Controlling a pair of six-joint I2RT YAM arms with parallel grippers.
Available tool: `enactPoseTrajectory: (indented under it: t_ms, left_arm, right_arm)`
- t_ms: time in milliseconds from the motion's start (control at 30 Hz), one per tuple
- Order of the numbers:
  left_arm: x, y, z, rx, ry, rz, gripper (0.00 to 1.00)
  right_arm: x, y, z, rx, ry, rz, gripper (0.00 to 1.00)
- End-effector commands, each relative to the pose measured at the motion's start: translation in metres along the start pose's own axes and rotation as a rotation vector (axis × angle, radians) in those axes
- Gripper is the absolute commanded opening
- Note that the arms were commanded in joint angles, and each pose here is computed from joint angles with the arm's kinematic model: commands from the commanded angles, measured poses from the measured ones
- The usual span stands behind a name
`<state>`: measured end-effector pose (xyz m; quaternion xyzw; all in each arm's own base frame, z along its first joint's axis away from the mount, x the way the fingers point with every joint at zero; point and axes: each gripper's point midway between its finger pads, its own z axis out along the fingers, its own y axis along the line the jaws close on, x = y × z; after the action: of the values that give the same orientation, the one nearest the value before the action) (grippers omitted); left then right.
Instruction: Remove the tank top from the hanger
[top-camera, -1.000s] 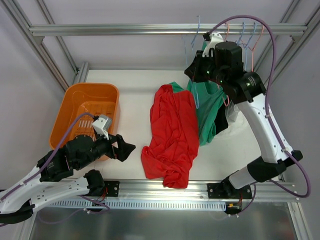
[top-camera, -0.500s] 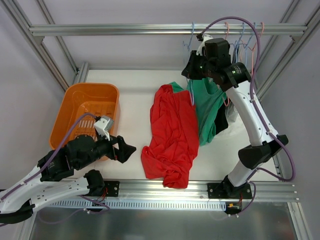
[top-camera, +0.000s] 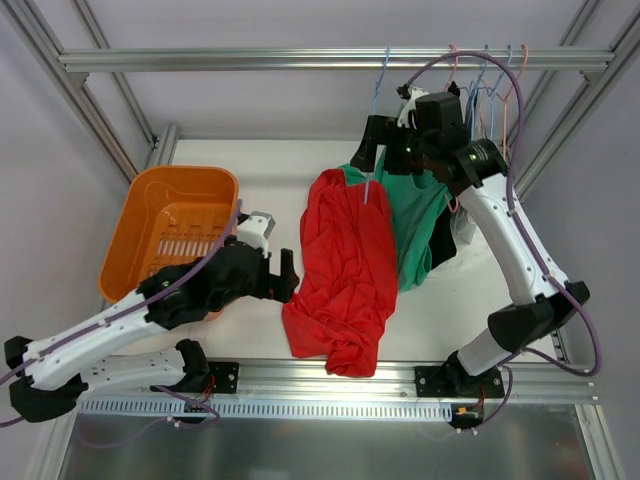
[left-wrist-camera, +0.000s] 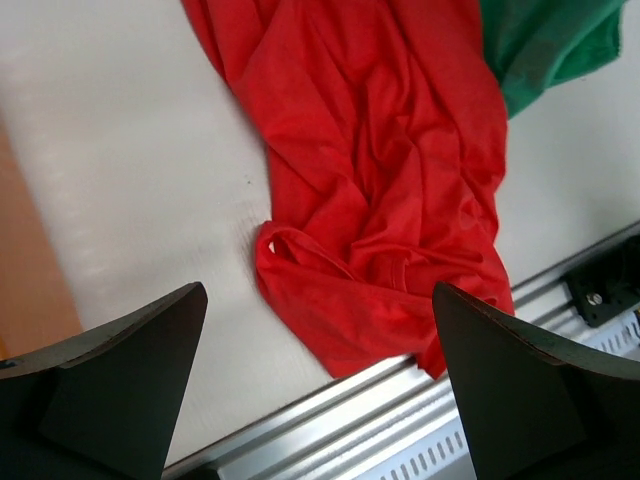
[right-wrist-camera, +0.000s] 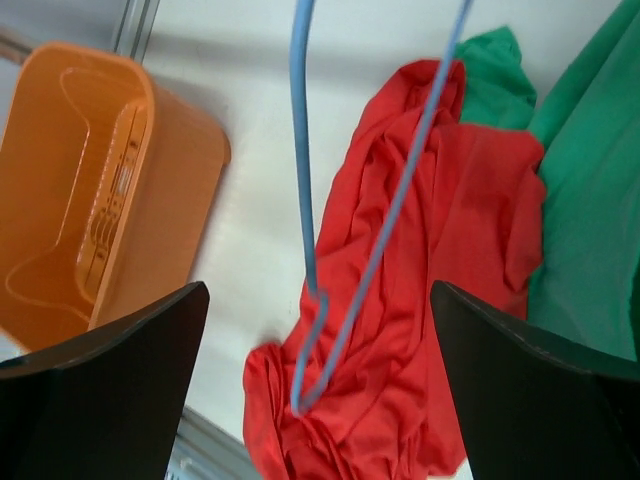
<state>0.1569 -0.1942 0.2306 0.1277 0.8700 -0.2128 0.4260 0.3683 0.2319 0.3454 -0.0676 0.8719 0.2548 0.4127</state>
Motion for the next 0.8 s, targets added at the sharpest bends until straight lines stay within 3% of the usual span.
enactPoseTrajectory:
  t_ms: [0, 233, 267, 300, 333, 367, 633, 767]
  left_arm:
    - [-0.011, -0.011, 0.033, -0.081, -0.004, -0.031, 0.99]
    - [-0.005, -0.047, 0.130, -0.066, 0.133, -0.082, 0.99]
    - [0.009, -0.049, 0.151, -0.086, 0.187, -0.060, 0.99]
    - [0.003, -0.059, 0.159, -0.070, 0.193, -0.060, 0.99]
    - [0.022, -0.062, 0.177, -0.072, 0.259, -0.043, 0.99]
    - [0.026, -0.065, 0.185, -0.073, 0.275, -0.036, 0.99]
    - [0.090, -0.064, 0.240, -0.151, 0.439, -0.017, 0.99]
    - [0.122, -0.059, 0.245, -0.204, 0.486, -0.005, 0.99]
  right_arm:
    - [-0.010, 0.027, -0.066, -0.103, -0.116, -0.055, 1.00]
    - [0.030, 0.014, -0.136, -0.116, -0.229, -0.098, 0.99]
    - [0.034, 0.013, -0.162, -0.123, -0.282, -0.107, 1.00]
    - [0.047, 0.004, -0.162, -0.101, -0.272, -0.104, 0.99]
    - [0.053, 0.003, -0.169, -0.105, -0.285, -0.107, 0.99]
    - [0.060, 0.003, -0.189, -0.127, -0.321, -0.124, 0.99]
    - [0.113, -0.002, -0.223, -0.197, -0.302, -0.169, 0.99]
    - [0.130, 0.006, -0.233, -0.275, -0.295, -0.188, 1.00]
